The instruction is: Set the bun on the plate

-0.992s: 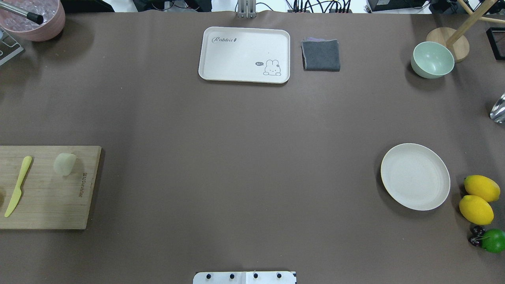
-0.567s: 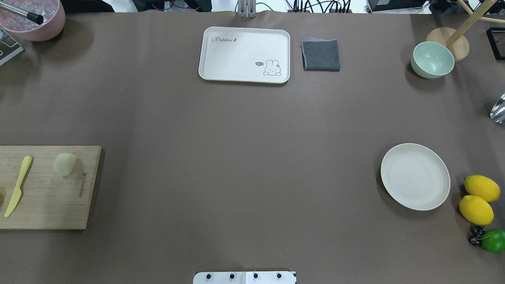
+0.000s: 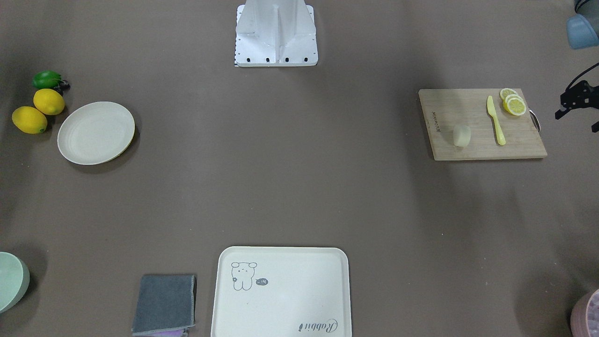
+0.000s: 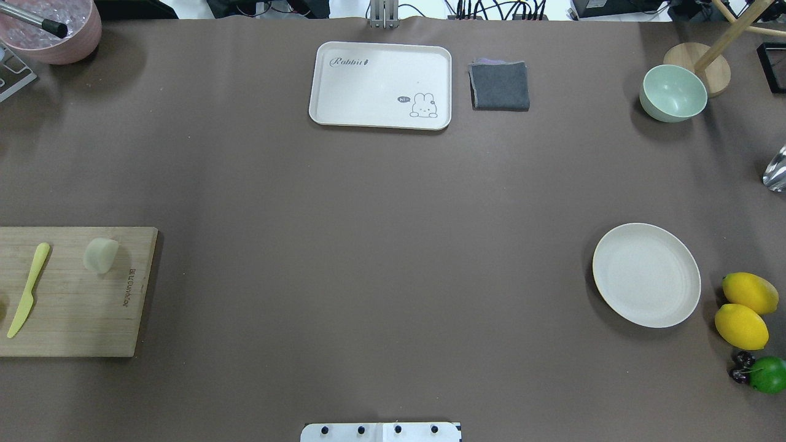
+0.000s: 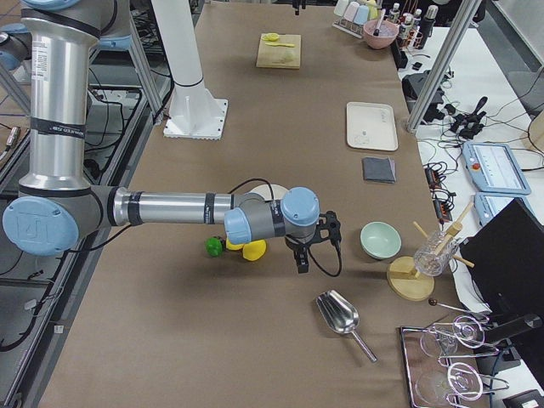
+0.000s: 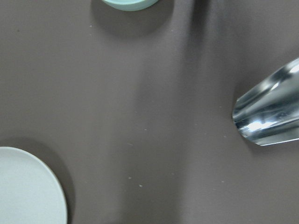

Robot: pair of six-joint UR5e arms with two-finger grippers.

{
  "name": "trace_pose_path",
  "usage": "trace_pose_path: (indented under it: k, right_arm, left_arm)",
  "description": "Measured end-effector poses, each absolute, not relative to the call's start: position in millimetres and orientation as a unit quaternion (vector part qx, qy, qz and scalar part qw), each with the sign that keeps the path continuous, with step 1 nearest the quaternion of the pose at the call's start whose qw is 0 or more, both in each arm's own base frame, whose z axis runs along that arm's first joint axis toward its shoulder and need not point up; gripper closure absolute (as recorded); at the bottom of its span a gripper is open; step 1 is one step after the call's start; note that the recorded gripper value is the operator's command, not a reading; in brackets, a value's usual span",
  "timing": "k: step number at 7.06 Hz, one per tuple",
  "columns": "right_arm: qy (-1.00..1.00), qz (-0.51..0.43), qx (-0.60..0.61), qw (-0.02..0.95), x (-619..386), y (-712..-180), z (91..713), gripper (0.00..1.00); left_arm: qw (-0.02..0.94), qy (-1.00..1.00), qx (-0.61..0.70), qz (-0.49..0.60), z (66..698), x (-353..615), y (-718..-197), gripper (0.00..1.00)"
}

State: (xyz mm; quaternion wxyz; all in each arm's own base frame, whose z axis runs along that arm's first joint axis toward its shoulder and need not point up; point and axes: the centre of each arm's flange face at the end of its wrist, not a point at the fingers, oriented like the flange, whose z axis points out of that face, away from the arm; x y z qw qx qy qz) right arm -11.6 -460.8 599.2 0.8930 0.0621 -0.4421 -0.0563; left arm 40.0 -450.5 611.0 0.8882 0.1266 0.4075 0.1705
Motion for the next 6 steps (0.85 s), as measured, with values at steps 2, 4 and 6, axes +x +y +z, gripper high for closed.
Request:
trace_pose_path:
  k: [2, 4, 6]
  right_arm:
    - [-0.449, -0.082, 0.032, 0.889, -80.9, -463.1, 568.6, 0.17]
    - [-0.443, -0.119, 0.010, 0.889, -136.1, -459.3, 563.0, 0.20]
    - [-0.426, -0.142, 0.007, 0.893, -173.0, -454.8, 576.7, 0.38]
  left_arm:
    - [0.888, 0.407, 0.128, 0.171, 613.8, 41.5, -455.5, 0.02]
    - [0.888, 0.407, 0.128, 0.171, 613.2, 42.2, -456.8, 0.02]
    - [0.886, 0.409, 0.131, 0.172, 609.1, 43.6, -457.9, 0.02]
